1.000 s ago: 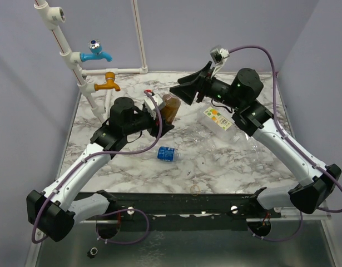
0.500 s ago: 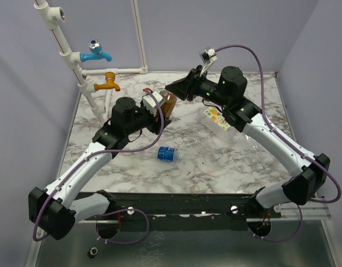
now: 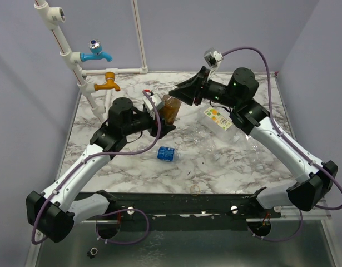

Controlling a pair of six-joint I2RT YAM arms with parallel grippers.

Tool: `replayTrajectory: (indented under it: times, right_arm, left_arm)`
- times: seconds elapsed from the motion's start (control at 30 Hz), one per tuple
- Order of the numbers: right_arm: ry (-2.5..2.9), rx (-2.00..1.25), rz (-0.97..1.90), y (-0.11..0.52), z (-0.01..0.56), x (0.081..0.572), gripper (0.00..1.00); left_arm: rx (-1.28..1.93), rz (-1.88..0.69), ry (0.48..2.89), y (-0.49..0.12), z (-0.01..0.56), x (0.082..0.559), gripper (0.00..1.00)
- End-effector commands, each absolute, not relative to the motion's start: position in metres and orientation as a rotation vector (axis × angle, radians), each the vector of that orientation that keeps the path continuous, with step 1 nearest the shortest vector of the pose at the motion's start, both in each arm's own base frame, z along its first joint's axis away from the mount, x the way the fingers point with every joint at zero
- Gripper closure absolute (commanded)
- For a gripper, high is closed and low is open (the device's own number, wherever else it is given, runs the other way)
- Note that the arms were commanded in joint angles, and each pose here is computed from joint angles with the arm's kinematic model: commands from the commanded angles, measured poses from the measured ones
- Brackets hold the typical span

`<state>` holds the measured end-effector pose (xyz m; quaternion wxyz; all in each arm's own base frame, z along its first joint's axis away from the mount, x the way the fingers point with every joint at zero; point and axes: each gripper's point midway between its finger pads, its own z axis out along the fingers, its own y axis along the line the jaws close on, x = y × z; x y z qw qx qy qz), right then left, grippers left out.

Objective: Unscrew the bottle caps
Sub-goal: Unscrew the bottle cap from the plastic bottle.

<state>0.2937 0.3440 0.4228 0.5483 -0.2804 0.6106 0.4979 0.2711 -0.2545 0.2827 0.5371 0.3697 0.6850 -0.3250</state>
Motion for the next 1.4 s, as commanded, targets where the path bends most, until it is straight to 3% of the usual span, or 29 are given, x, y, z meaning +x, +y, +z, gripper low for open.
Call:
replayTrajectory:
  times: [0.0, 0.23, 0.43, 0.47, 0.5, 0.57, 0.6, 0.63, 0.7, 1.0, 1.37]
  right_arm:
    - [1.167, -1.001, 1.330, 0.337, 0.460, 0.215, 0.99]
    - [1.022, -1.263, 1.492, 0.325, 0.457, 0.160, 0.99]
    - [1.042, -1.263, 1.495, 0.326, 0.451, 0.161, 0.99]
    - [1.059, -1.234, 1.476, 0.327, 0.452, 0.166, 0.96]
    - [1.084, -1.197, 1.443, 0.328, 0.453, 0.173, 0.81]
    - [1.149, -1.074, 1.353, 0.329, 0.457, 0.196, 0.42]
    - [1.189, -0.982, 1.292, 0.328, 0.461, 0.213, 0.29]
    - [1.221, -0.909, 1.246, 0.326, 0.463, 0.226, 0.21]
    - [1.279, -0.750, 1.148, 0.319, 0.469, 0.255, 0.13]
    - [1.532, -0.428, 1.075, 0.321, 0.443, 0.317, 0.09]
    - [1.545, -0.422, 1.153, 0.337, 0.434, 0.323, 0.22]
  left_arm:
    - [1.057, -1.124, 1.425, -0.276, 0.335, 0.203, 1.00]
    - [1.156, -1.301, 1.373, -0.278, 0.347, 0.169, 1.00]
    - [1.164, -1.314, 1.378, -0.278, 0.347, 0.167, 1.00]
    - [1.160, -1.300, 1.380, -0.278, 0.346, 0.169, 1.00]
    - [1.152, -1.281, 1.386, -0.277, 0.344, 0.172, 1.00]
    - [1.123, -1.219, 1.402, -0.276, 0.341, 0.182, 1.00]
    - [1.102, -1.178, 1.414, -0.275, 0.338, 0.189, 1.00]
    - [1.074, -1.125, 1.431, -0.273, 0.334, 0.198, 1.00]
    - [1.032, -1.014, 1.458, -0.269, 0.326, 0.217, 1.00]
    - [0.843, -0.668, 1.584, -0.245, 0.293, 0.283, 1.00]
    - [0.763, -0.606, 1.638, -0.238, 0.281, 0.300, 1.00]
